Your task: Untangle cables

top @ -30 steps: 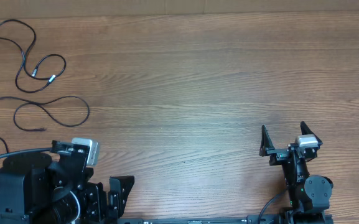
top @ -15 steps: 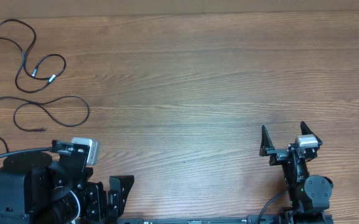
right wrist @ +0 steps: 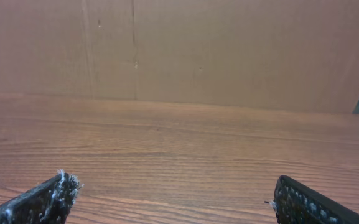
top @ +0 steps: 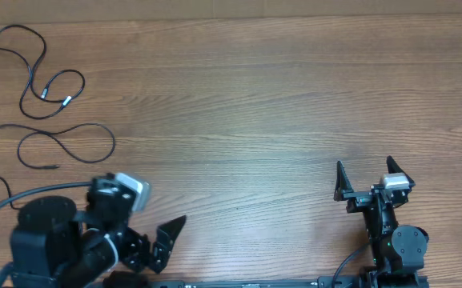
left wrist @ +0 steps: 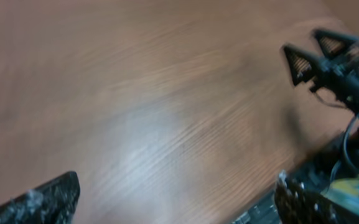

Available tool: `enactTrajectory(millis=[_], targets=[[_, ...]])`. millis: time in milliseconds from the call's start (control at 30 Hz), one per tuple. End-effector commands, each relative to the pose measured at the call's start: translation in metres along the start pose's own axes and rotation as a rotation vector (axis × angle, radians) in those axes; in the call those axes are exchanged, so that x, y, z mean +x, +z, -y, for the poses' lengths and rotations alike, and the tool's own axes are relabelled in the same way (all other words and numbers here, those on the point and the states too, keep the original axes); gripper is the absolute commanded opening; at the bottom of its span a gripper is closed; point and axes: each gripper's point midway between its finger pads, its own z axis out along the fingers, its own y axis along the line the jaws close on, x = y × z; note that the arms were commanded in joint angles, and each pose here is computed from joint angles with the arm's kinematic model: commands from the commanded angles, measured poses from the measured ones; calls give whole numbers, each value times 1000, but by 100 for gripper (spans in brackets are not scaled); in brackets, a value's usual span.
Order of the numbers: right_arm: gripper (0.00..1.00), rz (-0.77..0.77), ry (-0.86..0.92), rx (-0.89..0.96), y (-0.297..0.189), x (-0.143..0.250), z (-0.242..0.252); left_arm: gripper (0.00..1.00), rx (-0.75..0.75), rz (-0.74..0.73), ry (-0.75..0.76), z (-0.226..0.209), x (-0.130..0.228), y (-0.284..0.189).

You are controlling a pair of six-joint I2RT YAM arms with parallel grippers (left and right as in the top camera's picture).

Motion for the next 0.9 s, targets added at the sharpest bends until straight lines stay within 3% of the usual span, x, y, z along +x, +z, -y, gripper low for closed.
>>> enactTrajectory(millis=[0,267,467,867], targets=[[100,3,-1,17,0,2,3,99,137,94,255,22,8,12],[100,3,-1,17,0,2,3,99,126,257,356,21,30,26],[100,3,-1,17,0,2,3,99,115,254,354,16,46,37],[100,3,-1,17,0,2,3,99,74,414,372,-5,45,77]])
